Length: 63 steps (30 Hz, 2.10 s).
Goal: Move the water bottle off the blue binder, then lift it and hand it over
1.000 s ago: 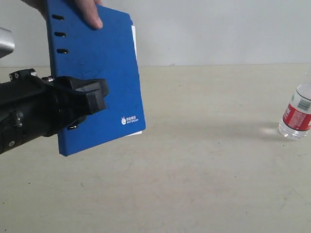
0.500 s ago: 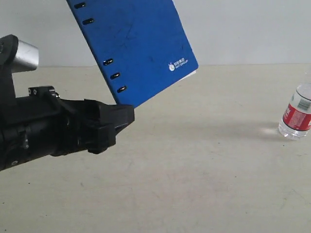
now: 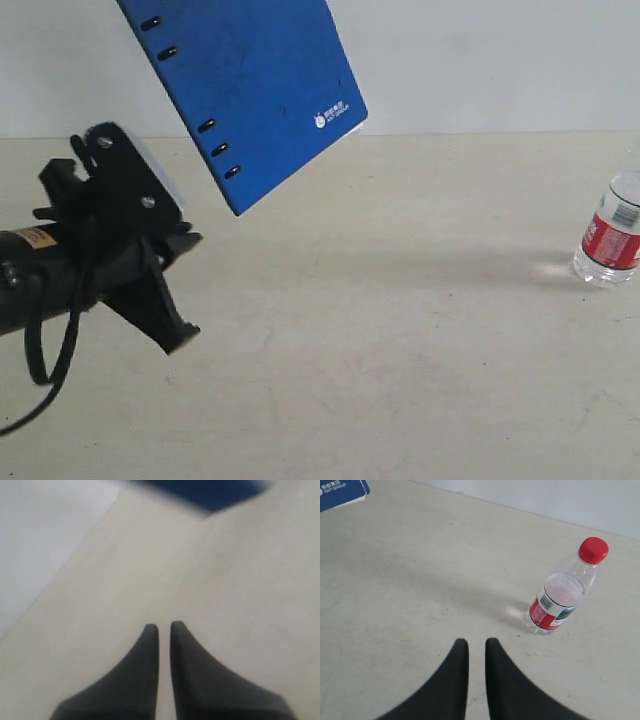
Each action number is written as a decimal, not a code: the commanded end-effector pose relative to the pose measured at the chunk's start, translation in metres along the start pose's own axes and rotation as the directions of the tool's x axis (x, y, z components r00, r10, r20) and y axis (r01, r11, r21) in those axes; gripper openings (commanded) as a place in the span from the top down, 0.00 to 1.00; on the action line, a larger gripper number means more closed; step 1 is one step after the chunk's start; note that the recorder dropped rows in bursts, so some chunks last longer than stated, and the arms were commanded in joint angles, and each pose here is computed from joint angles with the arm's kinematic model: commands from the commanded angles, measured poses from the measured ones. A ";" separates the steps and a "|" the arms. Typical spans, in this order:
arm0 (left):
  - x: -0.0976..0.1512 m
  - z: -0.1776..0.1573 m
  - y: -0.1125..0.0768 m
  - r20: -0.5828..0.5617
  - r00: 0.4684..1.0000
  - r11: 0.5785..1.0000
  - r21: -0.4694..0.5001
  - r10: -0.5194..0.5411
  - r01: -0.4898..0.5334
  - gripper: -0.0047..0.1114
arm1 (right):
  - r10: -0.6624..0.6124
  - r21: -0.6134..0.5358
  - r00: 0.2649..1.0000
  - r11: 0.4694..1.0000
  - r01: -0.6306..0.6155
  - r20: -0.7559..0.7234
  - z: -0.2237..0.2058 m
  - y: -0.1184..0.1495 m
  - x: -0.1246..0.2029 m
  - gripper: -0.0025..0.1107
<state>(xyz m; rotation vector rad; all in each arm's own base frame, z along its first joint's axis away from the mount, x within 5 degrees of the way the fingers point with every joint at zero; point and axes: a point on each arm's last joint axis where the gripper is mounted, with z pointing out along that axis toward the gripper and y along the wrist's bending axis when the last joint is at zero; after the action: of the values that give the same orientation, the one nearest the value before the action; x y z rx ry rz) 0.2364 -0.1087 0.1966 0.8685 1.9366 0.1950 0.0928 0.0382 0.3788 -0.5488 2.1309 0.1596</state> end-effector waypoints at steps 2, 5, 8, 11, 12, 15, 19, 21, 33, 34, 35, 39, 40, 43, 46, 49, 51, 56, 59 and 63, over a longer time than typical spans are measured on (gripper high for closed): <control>0.040 0.008 0.060 -0.074 0.956 0.923 -0.290 -0.283 0.251 0.92 | -0.011 0.014 1.000 1.000 0.010 0.010 -0.001 -0.001 -0.001 0.90; 0.047 -0.014 0.085 -0.039 0.928 0.874 -0.355 -0.369 0.333 0.92 | -0.021 0.026 1.000 0.999 0.020 0.008 -0.001 -0.002 -0.001 0.90; 0.034 -0.059 0.101 0.099 0.927 0.837 -0.403 -0.362 0.370 0.92 | -0.034 0.027 0.999 0.999 0.034 0.007 -0.001 -0.002 -0.001 0.90; 0.014 -0.119 0.093 0.204 0.945 0.902 -0.301 -0.256 0.309 0.92 | -0.047 0.028 0.999 0.998 0.047 0.007 -0.001 -0.003 -0.001 0.90; 0.009 -0.142 0.076 0.220 0.942 0.943 -0.161 -0.254 0.291 0.92 | -0.053 0.028 0.999 0.998 0.053 0.007 -0.001 -0.003 -0.001 0.90; 0.008 -0.175 0.052 0.270 0.898 0.932 -0.005 -0.348 0.362 0.92 | -0.056 0.028 0.998 0.998 0.056 0.007 -0.001 -0.003 -0.001 0.90; 0.031 -0.193 0.033 0.375 0.565 0.639 0.109 -0.736 0.761 0.92 | -0.054 0.025 0.998 0.998 0.054 0.007 -0.001 -0.002 -0.001 0.90; 0.061 -0.174 0.025 0.389 0.480 0.538 0.048 -0.786 0.841 0.92 | -0.054 0.025 0.998 0.998 0.054 0.007 -0.001 -0.002 -0.001 0.90; 0.123 -0.136 0.002 0.241 0.634 0.605 -0.190 -0.735 0.773 0.92 | -0.129 -0.052 0.990 0.991 0.127 -0.049 -0.001 0.004 0.005 0.90; 0.123 -0.137 0.002 0.248 0.632 0.601 -0.195 -0.734 0.775 0.92 | -0.127 -0.056 0.991 0.991 0.124 -0.048 -0.001 0.005 0.005 0.90; 0.123 -0.137 0.002 0.248 0.632 0.601 -0.195 -0.734 0.775 0.92 | -0.124 -0.059 0.991 0.991 0.122 -0.043 -0.001 0.005 0.004 0.90; 0.123 -0.136 0.000 0.239 0.580 0.556 -0.164 -0.779 0.815 0.92 | -0.114 -0.074 0.993 0.991 0.111 -0.038 -0.001 0.006 0.004 0.90; 0.123 -0.135 -0.001 0.235 0.533 0.514 -0.141 -0.813 0.846 0.92 | -0.112 -0.078 0.993 0.991 0.108 -0.037 -0.001 0.007 0.004 0.90; 0.122 -0.134 -0.009 0.178 0.427 0.421 -0.072 -0.887 0.904 0.92 | -0.110 -0.080 0.993 0.991 0.107 -0.036 -0.001 0.007 0.004 0.90; 0.122 -0.133 -0.011 0.155 0.440 0.436 -0.064 -0.885 0.898 0.92 | -0.111 -0.080 0.993 0.991 0.107 -0.038 -0.001 0.007 0.004 0.90; 0.122 -0.133 -0.011 0.155 0.440 0.436 -0.064 -0.885 0.898 0.92 | -0.112 -0.078 0.993 0.991 0.108 -0.038 -0.001 0.007 0.004 0.90; 0.122 -0.133 -0.011 0.155 0.440 0.436 -0.064 -0.885 0.898 0.92 | -0.113 -0.078 0.993 0.991 0.110 -0.036 -0.001 0.007 0.004 0.90; 0.113 -0.156 -0.011 0.356 0.440 0.479 0.024 -0.824 0.877 0.92 | -0.124 -0.073 0.992 0.990 0.123 -0.018 -0.003 0.007 0.003 0.90; 0.109 -0.175 -0.010 0.538 0.407 0.515 0.058 -0.738 0.856 0.92 | -0.128 -0.067 0.992 0.990 0.128 0.005 -0.005 0.006 0.002 0.90; 0.109 -0.179 -0.003 0.605 0.378 0.490 0.022 -0.701 0.872 0.92 | -0.130 -0.063 0.992 0.990 0.130 0.010 -0.006 0.006 0.003 0.90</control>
<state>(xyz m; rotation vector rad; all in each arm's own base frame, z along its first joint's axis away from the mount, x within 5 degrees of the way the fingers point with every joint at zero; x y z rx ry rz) 0.0574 -0.0050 0.2072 -0.2872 1.5415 -0.3498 0.0858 0.0416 0.3772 -0.7181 2.1080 0.1603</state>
